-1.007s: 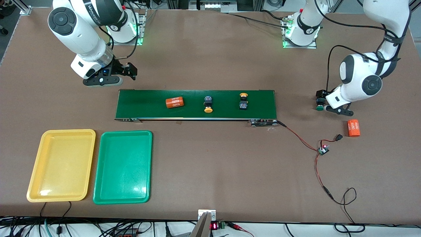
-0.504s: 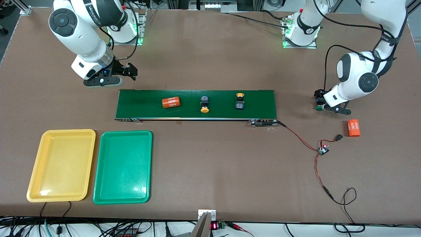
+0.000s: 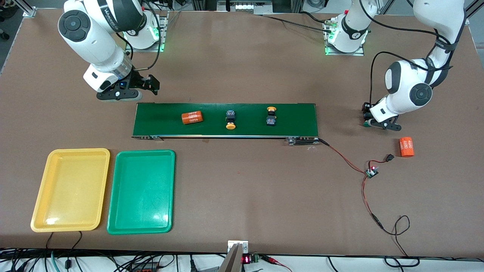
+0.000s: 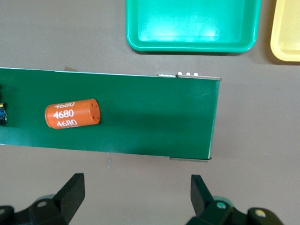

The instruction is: Sort buttons by color to trays

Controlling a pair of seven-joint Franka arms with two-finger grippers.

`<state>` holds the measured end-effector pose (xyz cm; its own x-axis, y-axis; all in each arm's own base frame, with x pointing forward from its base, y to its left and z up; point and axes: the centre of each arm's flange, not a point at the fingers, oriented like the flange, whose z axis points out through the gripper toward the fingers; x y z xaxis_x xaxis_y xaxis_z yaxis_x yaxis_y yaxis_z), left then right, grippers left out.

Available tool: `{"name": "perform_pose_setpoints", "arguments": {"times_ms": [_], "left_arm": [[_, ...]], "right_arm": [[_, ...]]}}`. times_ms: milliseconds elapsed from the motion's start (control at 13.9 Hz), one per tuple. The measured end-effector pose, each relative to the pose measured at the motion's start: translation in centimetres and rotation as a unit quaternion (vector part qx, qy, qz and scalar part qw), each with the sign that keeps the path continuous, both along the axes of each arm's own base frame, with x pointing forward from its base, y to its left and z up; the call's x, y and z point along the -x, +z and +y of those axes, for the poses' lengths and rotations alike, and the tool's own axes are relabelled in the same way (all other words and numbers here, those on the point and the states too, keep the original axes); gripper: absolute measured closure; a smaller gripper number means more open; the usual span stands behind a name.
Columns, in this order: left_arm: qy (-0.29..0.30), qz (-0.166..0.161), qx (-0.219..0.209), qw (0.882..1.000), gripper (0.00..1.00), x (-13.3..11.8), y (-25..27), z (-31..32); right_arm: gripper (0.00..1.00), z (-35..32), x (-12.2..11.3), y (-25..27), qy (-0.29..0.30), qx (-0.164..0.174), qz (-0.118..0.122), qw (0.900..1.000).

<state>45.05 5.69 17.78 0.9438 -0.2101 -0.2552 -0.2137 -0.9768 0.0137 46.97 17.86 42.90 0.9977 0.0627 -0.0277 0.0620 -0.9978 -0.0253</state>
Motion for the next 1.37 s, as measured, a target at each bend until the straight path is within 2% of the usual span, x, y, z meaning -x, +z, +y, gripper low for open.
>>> {"name": "perform_pose_setpoints", "arguments": {"times_ms": [72,144,360,576,791,1079,1223,1367], "left_arm": [[-0.002,0.0,0.0,1.0,0.58,0.0,0.0,-0.1],[-0.004,-0.001,0.001,1.0,0.59,-0.1,0.1,-0.3],[-0.017,-0.004,0.004,1.0,0.59,-1.3,1.3,-1.7],[-0.018,0.012,0.018,1.0,0.59,-4.5,5.4,-4.1],[0.014,0.012,0.05,0.999,0.59,-6.7,9.0,-12.1],[0.069,0.013,0.066,0.995,0.59,-4.9,9.9,-25.1],[0.086,0.009,0.066,0.994,0.59,-3.7,8.9,-29.2],[0.098,0.013,0.064,0.993,0.59,-3.1,7.7,-30.7]], "right_arm": [[0.0,0.7,0.0,-0.2,-0.003,-0.001,-0.002,1.0],[0.0,1.6,0.1,-0.7,-0.01,-0.001,-0.005,1.0],[0.0,6.0,0.4,-3.5,-0.03,-0.003,-0.013,0.999],[0.0,11.4,0.7,-6.3,-0.054,0.0,-0.011,0.998],[0.0,15.3,-0.5,-7.7,-0.054,0.001,-0.011,0.998],[0.0,20.5,-0.5,-10.6,-0.041,-0.002,-0.002,0.999],[0.0,22.5,-0.2,-12.3,-0.039,-0.001,0.002,0.999],[0.0,23.6,0.0,-13.7,-0.041,0.002,0.004,0.999]]}}
